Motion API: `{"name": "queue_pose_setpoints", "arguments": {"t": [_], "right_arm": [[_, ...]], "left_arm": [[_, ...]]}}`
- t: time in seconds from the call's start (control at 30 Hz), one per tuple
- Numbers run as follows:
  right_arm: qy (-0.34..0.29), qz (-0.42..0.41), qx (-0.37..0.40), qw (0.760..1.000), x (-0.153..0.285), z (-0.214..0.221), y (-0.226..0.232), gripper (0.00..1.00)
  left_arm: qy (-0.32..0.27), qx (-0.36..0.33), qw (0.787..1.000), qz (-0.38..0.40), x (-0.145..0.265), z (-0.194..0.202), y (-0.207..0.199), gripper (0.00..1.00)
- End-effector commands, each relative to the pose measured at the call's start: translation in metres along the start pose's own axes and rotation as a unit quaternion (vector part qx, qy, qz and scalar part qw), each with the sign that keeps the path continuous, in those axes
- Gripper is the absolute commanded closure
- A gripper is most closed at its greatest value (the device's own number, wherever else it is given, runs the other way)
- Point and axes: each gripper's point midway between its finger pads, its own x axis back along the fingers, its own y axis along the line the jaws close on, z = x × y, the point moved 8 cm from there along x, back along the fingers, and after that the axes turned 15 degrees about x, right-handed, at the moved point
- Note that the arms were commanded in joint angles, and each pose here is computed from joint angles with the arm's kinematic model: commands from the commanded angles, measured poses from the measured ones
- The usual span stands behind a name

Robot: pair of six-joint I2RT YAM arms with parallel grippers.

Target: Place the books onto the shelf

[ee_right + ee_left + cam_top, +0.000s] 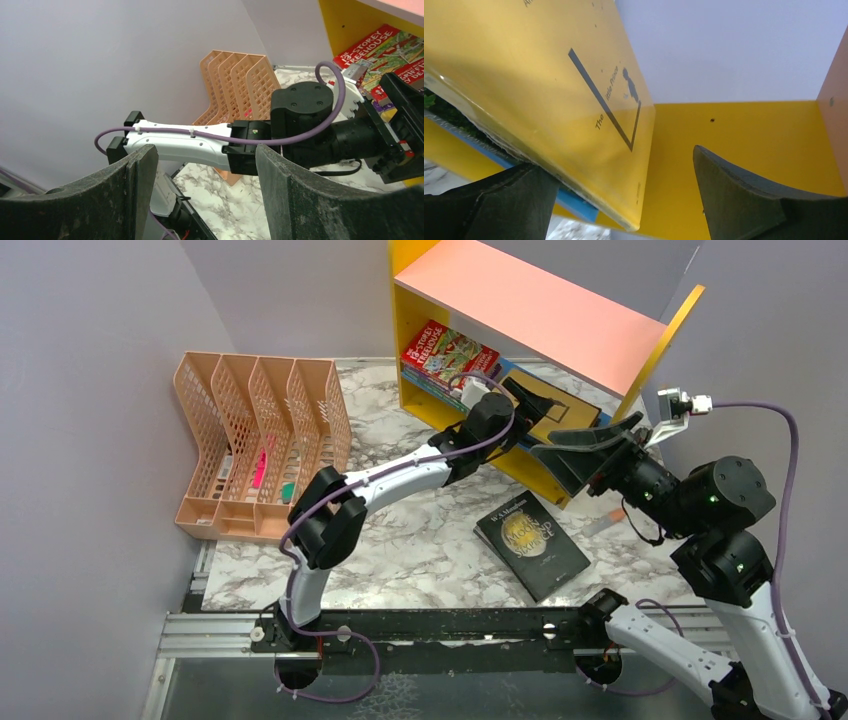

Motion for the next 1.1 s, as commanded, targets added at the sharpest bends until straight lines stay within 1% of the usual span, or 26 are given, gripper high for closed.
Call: {"name": "queue_pose_setpoints", "arguments": {"t": [0.0, 0.17, 0.27, 0.37, 0.4, 0.47, 0.57, 0.63, 0.7, 0.77, 0.93, 1.0, 1.07], "right_arm": [[0.002, 0.023, 0.003, 1.0, 0.004, 0.003, -0.004, 0.24], [0.002, 0.031, 0.0, 1.0, 0.007, 0.004, -0.005, 0.24], [0.007, 0.041, 0.0, 0.999, 0.008, 0.007, -0.007, 0.24], [0.034, 0.075, 0.005, 0.997, 0.007, 0.017, -0.017, 0.24], [0.049, 0.095, 0.007, 0.994, 0.007, 0.023, -0.022, 0.24], [0.078, 0.135, 0.016, 0.988, 0.007, 0.035, -0.033, 0.25], [0.12, 0.177, 0.039, 0.976, 0.007, 0.058, -0.049, 0.29], [0.149, 0.193, 0.056, 0.968, 0.002, 0.072, -0.059, 0.37], [0.182, 0.193, 0.074, 0.961, -0.006, 0.087, -0.066, 0.45], [0.21, 0.19, 0.079, 0.956, -0.017, 0.101, -0.072, 0.48], [0.265, 0.192, 0.068, 0.942, -0.048, 0.138, -0.088, 0.49], [0.28, 0.199, 0.069, 0.937, -0.061, 0.15, -0.096, 0.49], [0.294, 0.208, 0.072, 0.93, -0.072, 0.162, -0.101, 0.49]], "left_arm": [[0.037, -0.057, 0.996, -0.054, 0.02, -0.007, 0.001, 0.01], [0.074, -0.105, 0.991, -0.028, 0.028, -0.012, -0.015, 0.01], [0.093, -0.139, 0.985, -0.033, 0.031, -0.012, -0.015, 0.01], [0.113, -0.172, 0.978, -0.039, 0.033, -0.017, -0.011, 0.01], [0.126, -0.179, 0.975, -0.039, 0.036, -0.019, -0.009, 0.01], [0.133, -0.196, 0.971, -0.041, 0.043, -0.029, -0.005, 0.01], [0.12, -0.234, 0.964, -0.036, 0.064, -0.046, -0.004, 0.01], [0.1, -0.266, 0.958, -0.034, 0.084, -0.058, -0.007, 0.01], [0.059, -0.294, 0.952, -0.055, 0.104, -0.076, -0.003, 0.01], [0.023, -0.311, 0.947, -0.076, 0.123, -0.096, 0.001, 0.02], [-0.027, -0.324, 0.94, -0.104, 0.165, -0.133, 0.014, 0.07], [-0.032, -0.319, 0.941, -0.11, 0.173, -0.14, 0.022, 0.09], [-0.025, -0.315, 0.941, -0.119, 0.176, -0.145, 0.031, 0.09]]}}
